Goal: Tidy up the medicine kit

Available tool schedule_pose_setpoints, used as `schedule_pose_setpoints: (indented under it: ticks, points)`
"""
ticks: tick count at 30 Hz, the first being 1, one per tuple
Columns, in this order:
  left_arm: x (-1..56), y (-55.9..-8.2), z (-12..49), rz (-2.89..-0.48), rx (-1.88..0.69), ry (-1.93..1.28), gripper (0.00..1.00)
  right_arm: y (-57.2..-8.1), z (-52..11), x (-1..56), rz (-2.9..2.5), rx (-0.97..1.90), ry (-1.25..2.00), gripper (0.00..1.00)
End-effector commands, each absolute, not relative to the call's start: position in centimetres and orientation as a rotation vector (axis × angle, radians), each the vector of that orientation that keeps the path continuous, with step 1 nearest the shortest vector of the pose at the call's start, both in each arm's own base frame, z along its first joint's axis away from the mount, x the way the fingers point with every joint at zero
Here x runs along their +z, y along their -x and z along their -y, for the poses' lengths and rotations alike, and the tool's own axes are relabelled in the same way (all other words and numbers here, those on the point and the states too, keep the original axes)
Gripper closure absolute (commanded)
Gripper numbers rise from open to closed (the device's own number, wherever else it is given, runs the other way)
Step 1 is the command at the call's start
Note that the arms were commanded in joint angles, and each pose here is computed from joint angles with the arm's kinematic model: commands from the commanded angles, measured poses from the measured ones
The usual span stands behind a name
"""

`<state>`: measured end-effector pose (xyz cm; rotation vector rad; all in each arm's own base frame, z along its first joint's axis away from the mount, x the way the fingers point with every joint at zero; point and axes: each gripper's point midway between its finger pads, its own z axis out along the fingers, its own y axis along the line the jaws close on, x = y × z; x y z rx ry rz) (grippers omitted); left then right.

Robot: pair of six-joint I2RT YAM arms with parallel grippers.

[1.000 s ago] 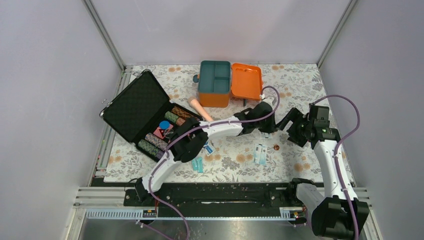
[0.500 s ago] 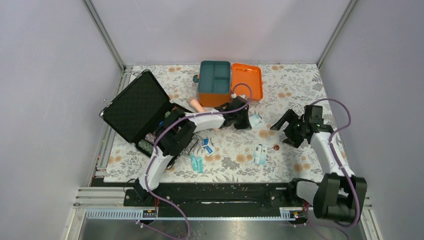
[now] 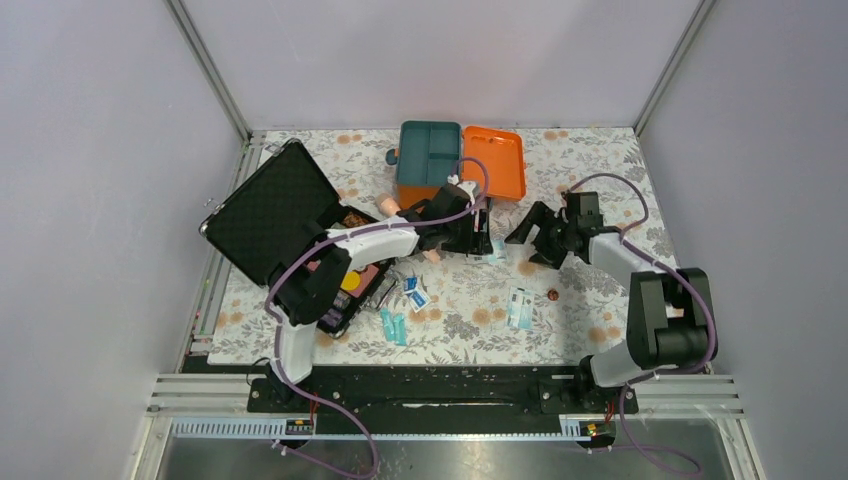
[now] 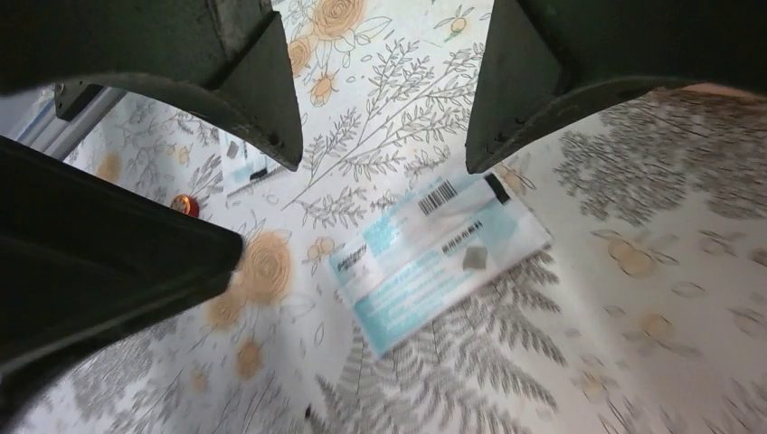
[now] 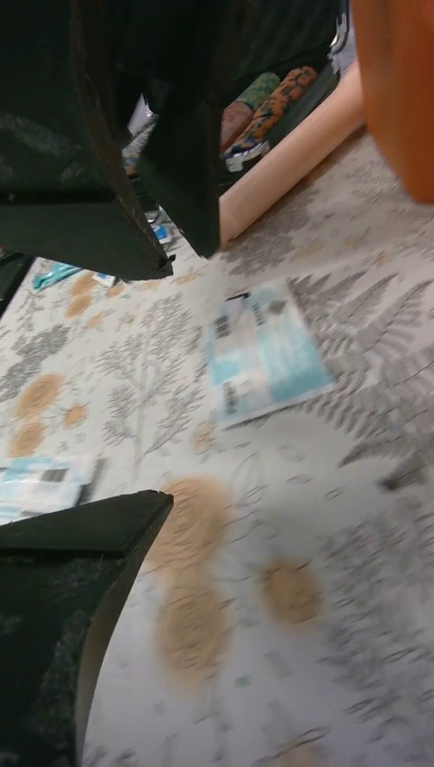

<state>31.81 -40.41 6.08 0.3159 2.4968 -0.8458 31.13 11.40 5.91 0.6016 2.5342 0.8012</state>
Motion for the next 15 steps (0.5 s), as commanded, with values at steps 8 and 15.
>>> schedule_pose_setpoints:
  ticks: [8, 15]
  points:
    - [4.9, -38.0, 36.7, -2.448, -0.715, -0.175, 0.33, -37.7, -14.7, 5.0, -2.484, 0.809, -0.496, 0.18]
    - [2.0, -35.8, 38.0, -2.554, -0.897, -0.126, 0.39, -36.2, -16.2, 2.7, -2.569, 0.832, -0.583, 0.26]
